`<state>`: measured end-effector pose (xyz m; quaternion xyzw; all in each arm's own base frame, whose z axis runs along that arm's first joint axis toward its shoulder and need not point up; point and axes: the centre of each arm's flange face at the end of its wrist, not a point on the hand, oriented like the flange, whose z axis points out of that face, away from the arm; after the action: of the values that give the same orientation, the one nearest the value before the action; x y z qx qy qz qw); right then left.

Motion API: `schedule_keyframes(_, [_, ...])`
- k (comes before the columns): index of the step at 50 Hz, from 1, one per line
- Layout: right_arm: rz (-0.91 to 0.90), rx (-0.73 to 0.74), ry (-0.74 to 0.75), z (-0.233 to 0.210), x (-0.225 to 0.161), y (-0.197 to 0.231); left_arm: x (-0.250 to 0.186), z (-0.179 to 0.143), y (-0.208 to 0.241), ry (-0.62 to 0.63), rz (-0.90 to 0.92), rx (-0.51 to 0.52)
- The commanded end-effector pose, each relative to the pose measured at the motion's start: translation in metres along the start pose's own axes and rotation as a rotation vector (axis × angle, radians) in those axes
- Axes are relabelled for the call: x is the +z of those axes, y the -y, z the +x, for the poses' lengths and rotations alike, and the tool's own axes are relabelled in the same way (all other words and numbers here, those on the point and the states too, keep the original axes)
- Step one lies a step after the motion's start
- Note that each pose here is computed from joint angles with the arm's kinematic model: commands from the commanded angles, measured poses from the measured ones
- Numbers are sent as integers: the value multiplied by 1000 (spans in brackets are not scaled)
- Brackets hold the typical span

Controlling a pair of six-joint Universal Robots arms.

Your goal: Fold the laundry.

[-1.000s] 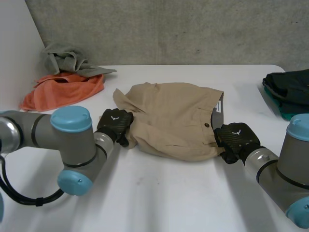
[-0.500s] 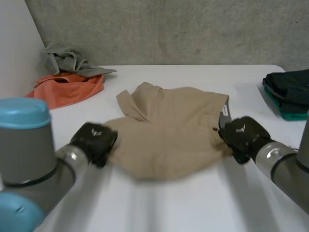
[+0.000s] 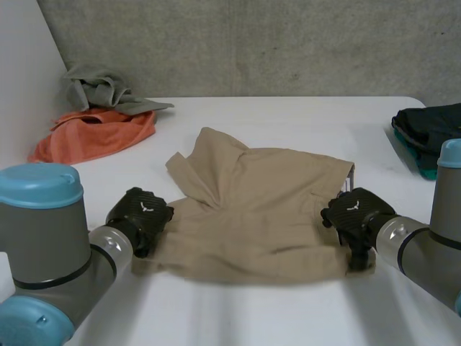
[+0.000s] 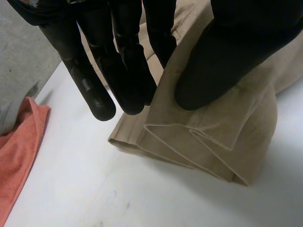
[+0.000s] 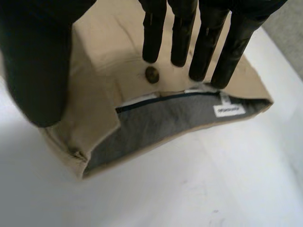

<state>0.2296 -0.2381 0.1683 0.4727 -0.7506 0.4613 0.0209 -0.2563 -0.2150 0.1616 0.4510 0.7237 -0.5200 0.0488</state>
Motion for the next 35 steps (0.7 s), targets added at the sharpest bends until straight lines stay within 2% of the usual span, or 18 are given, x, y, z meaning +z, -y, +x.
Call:
schedule_keyframes(1, [-12, 36, 9, 3, -11, 5, 0, -2, 3, 2, 9, -20])
schedule_keyframes(13, [-101, 70, 138, -12, -36, 2, 16, -10, 8, 24, 16, -25])
schedule_keyframes(22, [-73, 53, 121, -18, -29, -4, 15, -1, 3, -26, -26, -28])
schedule_keyframes(26, [-3, 18, 55, -13, -6, -1, 20, -1, 3, -32, -27, -22])
schedule_keyframes(29, [125, -23, -59, 8, 13, 18, 32, -10, 12, 2, 5, -13])
schedule_keyframes(31, [250, -50, -162, 28, 23, 40, 41, -21, 24, 40, 47, -16])
schedule_keyframes(34, [403, -85, -284, 52, 29, 73, 55, -55, 66, 157, 193, -17])
schedule_keyframes(35, [513, -106, -363, 67, 29, 99, 57, -66, 80, 199, 248, -18])
